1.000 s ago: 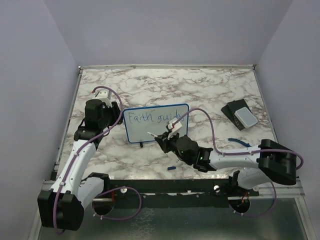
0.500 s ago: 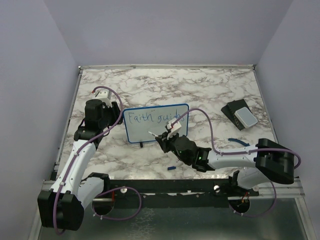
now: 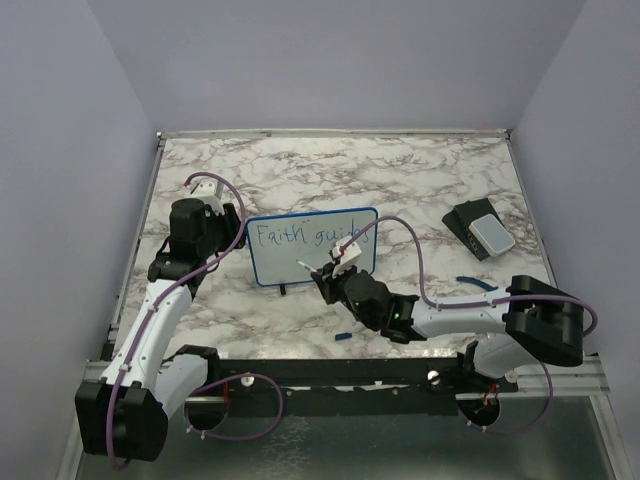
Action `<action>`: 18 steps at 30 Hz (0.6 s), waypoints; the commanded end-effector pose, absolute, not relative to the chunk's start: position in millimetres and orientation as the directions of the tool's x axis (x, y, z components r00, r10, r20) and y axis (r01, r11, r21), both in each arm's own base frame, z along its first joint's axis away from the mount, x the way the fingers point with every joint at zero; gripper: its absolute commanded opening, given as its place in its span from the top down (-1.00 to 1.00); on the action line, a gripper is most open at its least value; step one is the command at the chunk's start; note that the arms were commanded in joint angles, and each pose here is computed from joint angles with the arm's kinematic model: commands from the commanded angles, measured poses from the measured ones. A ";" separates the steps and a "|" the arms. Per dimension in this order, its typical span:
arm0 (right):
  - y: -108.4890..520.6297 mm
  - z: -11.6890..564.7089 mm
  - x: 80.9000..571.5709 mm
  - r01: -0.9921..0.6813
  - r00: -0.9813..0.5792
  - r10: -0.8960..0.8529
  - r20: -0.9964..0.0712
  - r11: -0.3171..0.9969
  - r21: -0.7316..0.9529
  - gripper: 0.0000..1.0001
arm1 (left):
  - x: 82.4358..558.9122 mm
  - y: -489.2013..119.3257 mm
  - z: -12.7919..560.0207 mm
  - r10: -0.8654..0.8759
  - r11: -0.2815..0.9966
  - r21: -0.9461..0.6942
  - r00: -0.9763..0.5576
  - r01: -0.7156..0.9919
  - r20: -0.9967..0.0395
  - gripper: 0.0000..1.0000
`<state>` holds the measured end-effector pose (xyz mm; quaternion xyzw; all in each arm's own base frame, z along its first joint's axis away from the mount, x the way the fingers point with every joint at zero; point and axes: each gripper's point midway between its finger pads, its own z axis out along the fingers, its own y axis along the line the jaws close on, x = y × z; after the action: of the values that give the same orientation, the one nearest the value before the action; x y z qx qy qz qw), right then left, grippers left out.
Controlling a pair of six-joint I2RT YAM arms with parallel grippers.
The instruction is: Write a sentence on the whiteboard
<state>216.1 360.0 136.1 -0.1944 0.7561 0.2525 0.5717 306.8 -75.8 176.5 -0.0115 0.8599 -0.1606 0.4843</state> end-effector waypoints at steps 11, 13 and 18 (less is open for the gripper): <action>368.6 135.1 220.4 -0.577 -0.257 -0.025 -0.966 0.806 0.133 0.99 | 304.0 -75.7 174.8 -0.174 0.949 -0.285 -0.529 0.135 -0.831 0.07; 369.6 133.0 218.8 -0.583 -0.262 -0.031 -0.964 0.802 0.133 0.99 | 303.9 -76.1 175.0 -0.174 0.948 -0.286 -0.529 0.137 -0.831 0.07; 367.4 125.9 217.0 -0.582 -0.277 -0.047 -0.960 0.803 0.129 0.99 | 303.8 -76.1 174.5 -0.172 0.949 -0.285 -0.530 0.138 -0.831 0.07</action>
<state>217.0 364.7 130.4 -0.2015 0.7584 0.2457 0.5691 306.8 -75.8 176.5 -0.0115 0.8599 -0.1606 0.4843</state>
